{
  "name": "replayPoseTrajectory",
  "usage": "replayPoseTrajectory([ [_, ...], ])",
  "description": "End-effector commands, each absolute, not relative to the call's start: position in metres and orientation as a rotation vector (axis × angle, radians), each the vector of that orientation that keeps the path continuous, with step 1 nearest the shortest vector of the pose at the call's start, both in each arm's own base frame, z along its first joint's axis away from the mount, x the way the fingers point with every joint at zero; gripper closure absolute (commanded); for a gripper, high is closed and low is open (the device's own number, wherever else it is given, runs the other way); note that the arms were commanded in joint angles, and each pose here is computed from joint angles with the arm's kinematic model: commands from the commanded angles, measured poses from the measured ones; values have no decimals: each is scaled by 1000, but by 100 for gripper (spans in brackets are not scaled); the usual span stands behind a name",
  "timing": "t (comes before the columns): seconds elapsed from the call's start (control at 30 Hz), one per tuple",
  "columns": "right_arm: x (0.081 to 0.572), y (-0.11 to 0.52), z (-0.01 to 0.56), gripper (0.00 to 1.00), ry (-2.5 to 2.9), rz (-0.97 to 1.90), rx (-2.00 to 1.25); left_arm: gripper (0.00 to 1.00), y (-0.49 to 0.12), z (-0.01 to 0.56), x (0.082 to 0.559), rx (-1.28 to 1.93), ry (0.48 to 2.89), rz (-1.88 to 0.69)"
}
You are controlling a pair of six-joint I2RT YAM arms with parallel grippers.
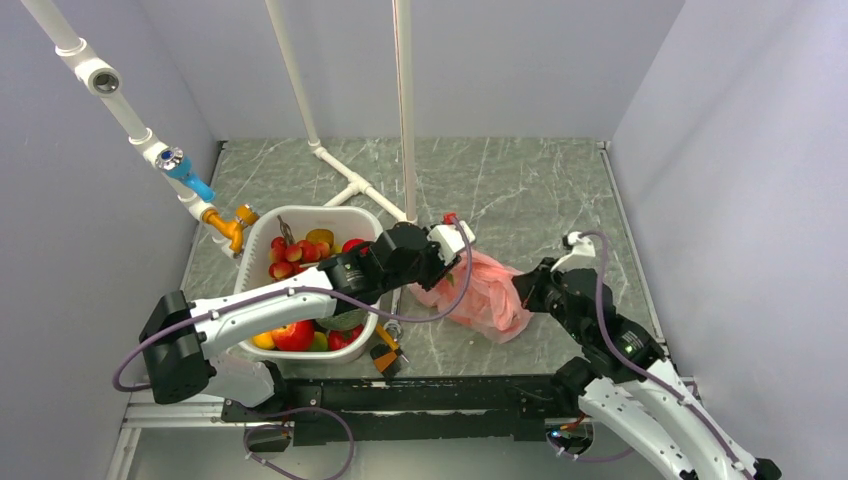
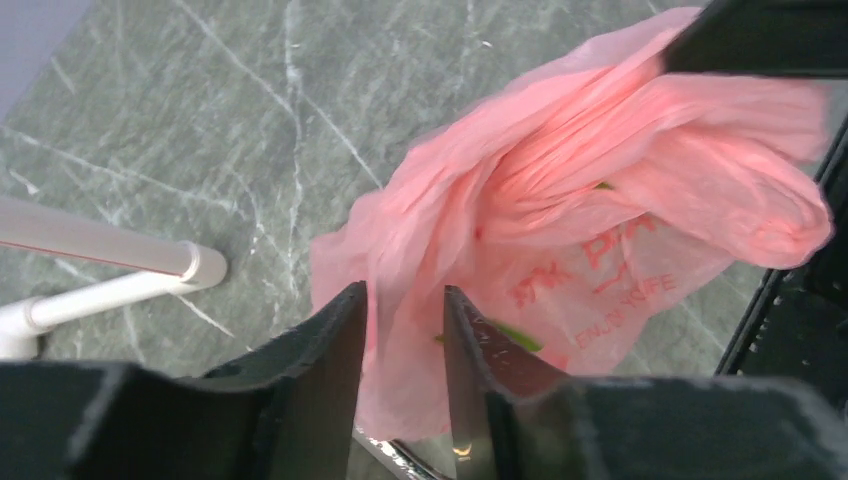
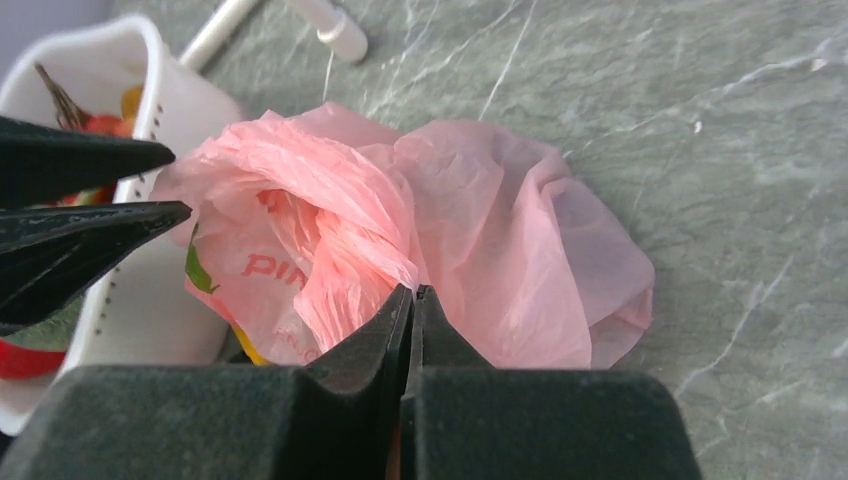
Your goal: Take the fake fruits out of the plastic bag
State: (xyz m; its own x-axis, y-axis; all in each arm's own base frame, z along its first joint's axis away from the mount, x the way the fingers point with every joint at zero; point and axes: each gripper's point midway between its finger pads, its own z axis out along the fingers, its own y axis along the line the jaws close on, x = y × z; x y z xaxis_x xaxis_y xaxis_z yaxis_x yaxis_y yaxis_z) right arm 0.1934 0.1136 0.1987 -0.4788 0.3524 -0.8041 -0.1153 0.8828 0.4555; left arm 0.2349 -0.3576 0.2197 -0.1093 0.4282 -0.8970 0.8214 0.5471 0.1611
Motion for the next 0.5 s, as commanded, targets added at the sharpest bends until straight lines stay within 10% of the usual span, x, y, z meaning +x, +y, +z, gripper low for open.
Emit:
replayPoseTrajectory([
  [0.0, 196, 141, 214, 100, 1993, 633, -30, 44, -373, 237, 221, 1112, 1675, -578],
  [0.13, 192, 165, 223, 100, 1999, 715, -188, 1, -376, 235, 224, 1128, 1686, -586],
  [0.47, 196, 171, 216, 100, 2081, 694, -222, 15, -381, 201, 243, 1205, 1836, -659],
])
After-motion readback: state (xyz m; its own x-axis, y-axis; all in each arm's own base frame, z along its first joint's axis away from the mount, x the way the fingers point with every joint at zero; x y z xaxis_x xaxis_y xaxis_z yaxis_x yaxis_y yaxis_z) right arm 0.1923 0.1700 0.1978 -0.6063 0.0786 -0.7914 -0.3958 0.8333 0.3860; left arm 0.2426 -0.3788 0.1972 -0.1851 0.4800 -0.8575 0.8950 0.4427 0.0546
